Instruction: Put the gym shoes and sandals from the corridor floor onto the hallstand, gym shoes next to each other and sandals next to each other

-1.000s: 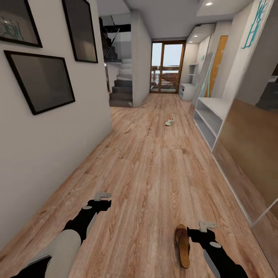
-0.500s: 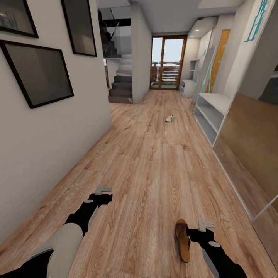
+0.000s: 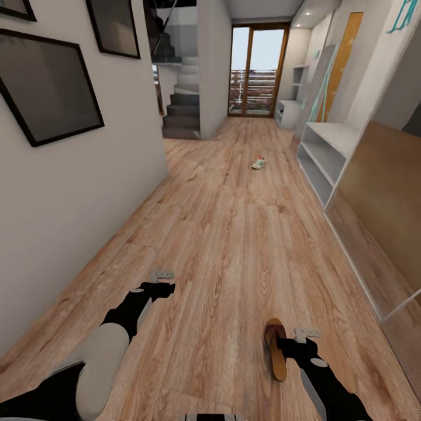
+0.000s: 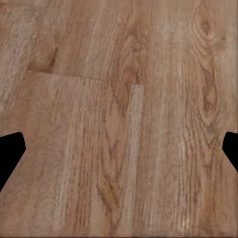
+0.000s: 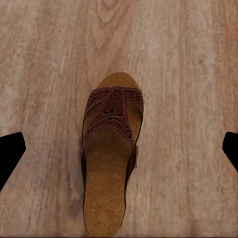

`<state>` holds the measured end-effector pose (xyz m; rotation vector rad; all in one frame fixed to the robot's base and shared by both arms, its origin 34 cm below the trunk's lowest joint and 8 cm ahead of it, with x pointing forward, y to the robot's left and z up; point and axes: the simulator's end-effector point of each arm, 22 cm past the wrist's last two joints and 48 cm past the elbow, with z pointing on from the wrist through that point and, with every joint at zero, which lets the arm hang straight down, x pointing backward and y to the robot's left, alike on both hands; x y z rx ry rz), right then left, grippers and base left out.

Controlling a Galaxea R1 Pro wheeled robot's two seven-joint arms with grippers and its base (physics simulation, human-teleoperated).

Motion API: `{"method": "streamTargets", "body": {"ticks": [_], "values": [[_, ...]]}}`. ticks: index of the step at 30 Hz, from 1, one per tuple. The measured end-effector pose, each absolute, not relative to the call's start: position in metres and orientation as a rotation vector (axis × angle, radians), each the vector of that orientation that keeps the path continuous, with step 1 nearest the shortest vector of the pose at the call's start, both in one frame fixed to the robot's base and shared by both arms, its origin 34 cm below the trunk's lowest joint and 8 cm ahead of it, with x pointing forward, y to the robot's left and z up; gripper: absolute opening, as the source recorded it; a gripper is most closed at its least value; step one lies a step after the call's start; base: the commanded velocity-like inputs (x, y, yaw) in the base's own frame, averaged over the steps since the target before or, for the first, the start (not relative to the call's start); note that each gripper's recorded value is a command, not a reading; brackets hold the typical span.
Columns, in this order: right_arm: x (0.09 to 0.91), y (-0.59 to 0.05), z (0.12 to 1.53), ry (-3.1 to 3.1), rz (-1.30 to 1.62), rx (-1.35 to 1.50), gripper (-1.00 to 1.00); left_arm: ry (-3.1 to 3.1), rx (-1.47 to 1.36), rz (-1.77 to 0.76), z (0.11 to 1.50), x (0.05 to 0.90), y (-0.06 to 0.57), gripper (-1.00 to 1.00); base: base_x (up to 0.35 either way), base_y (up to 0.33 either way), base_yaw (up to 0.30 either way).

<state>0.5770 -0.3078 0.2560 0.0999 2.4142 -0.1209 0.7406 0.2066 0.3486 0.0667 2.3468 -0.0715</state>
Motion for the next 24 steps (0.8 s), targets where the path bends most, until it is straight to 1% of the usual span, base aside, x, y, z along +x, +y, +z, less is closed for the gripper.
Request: {"method": "streamTargets", "body": {"ticks": [24], "values": [[0.535,-0.310,0.187,2.573,-0.134,0.105,1.00,2.495,0.064,-0.081,0.253,0.706,0.208,1.00,0.000,0.000,0.000]]}}
